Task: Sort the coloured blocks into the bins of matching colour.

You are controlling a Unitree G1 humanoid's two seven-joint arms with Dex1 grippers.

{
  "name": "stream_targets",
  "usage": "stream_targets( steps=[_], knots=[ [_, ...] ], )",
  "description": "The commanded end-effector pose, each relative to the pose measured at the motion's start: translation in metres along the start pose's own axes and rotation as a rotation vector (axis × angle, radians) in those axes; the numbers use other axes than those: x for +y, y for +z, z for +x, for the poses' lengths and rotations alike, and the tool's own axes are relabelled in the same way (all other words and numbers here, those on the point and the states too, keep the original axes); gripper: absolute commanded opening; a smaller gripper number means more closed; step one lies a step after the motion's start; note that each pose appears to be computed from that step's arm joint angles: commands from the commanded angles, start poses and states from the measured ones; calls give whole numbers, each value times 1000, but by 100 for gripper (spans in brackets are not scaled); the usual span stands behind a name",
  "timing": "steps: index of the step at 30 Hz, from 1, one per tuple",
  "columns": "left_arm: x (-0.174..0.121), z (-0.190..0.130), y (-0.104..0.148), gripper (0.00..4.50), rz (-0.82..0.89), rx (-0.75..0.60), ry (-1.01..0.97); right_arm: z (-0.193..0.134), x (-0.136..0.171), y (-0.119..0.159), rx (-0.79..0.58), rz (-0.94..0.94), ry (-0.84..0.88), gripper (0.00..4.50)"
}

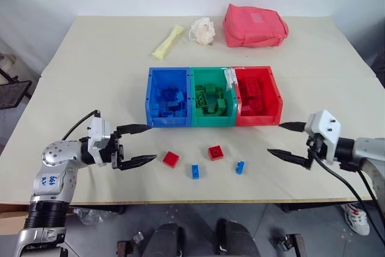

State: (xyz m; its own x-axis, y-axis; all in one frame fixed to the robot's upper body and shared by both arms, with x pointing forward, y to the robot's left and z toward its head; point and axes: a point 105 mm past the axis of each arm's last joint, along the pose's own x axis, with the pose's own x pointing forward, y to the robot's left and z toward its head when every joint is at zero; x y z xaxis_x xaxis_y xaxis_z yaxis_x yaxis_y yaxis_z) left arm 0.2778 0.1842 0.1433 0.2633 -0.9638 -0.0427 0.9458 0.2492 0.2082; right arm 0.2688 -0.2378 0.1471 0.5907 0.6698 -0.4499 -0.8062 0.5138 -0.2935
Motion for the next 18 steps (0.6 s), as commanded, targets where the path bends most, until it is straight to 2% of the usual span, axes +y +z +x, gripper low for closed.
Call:
stream_targets(
  steps=[1, 10, 18],
  knots=[
    [-7, -7, 1, 450, 21, 19, -52, -21, 3, -3, 57, -37, 10, 447],
    [-16, -10, 3, 450, 21, 20, -58, -33, 10, -5, 81, -22, 22, 447],
    [-36, -7, 5, 450, -3, 1, -49, 1, 24, 21, 7, -39, 148, 447]
  ],
)
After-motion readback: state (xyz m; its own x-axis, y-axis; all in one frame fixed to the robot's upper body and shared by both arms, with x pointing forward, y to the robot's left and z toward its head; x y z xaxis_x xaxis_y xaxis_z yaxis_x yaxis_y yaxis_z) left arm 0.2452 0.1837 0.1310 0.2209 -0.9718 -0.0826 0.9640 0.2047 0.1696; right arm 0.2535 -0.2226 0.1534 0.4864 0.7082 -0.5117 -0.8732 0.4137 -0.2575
